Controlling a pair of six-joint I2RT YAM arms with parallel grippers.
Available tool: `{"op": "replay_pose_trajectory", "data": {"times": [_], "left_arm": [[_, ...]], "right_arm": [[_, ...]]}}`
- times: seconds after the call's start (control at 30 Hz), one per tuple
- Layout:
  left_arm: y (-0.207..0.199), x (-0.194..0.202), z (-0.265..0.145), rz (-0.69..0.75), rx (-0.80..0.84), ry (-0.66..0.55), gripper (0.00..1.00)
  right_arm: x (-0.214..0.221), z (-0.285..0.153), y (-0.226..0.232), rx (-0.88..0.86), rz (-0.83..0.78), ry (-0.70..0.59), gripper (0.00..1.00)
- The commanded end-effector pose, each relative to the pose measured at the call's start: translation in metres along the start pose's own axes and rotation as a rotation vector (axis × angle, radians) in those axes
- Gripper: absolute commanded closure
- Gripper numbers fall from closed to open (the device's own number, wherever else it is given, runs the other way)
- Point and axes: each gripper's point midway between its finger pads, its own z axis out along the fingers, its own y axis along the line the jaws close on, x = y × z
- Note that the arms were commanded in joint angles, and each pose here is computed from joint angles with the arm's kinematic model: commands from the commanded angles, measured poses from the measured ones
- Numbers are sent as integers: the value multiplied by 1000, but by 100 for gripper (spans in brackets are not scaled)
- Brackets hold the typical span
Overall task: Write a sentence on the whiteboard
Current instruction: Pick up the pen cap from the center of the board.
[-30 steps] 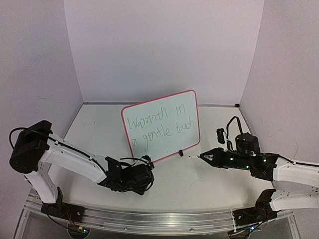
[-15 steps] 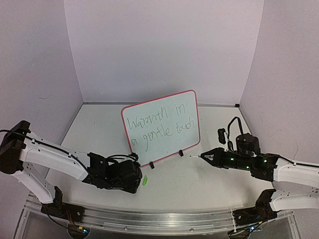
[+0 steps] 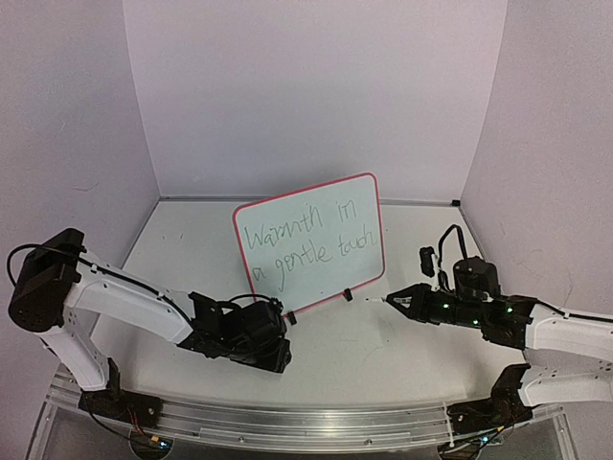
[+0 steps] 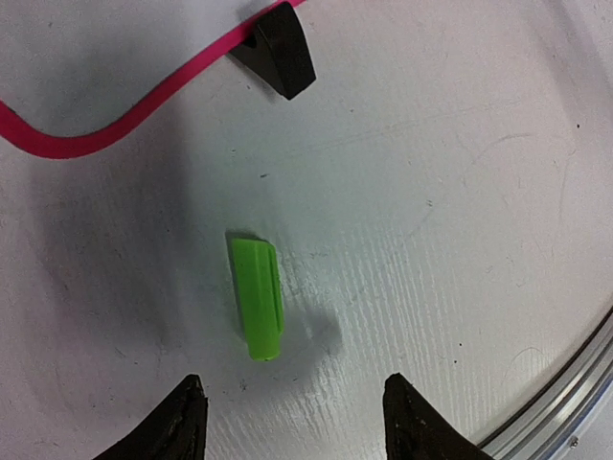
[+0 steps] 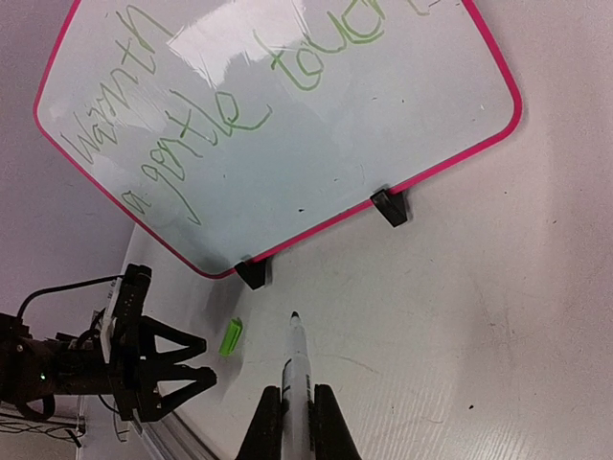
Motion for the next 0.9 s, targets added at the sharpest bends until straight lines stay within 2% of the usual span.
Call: {"op": "replay_pose_trajectory", "data": {"times": [0.0,0.33,0.63,0.87], "left_arm": [[-26,-16,2,1,77,-15,37],[-31,-12,18,12,73,28,36],[-59,-15,26,68,162,51,36],[-73,-30,35,129,184,-1,35]], "right_arm": [[-2,-1,0,-2,4,-24,100],[-2,-2,-2,4,4,-29,100],[-1,-1,-4,11,3,-28,100],[-3,-2,-4,14,3,-35,100]]}}
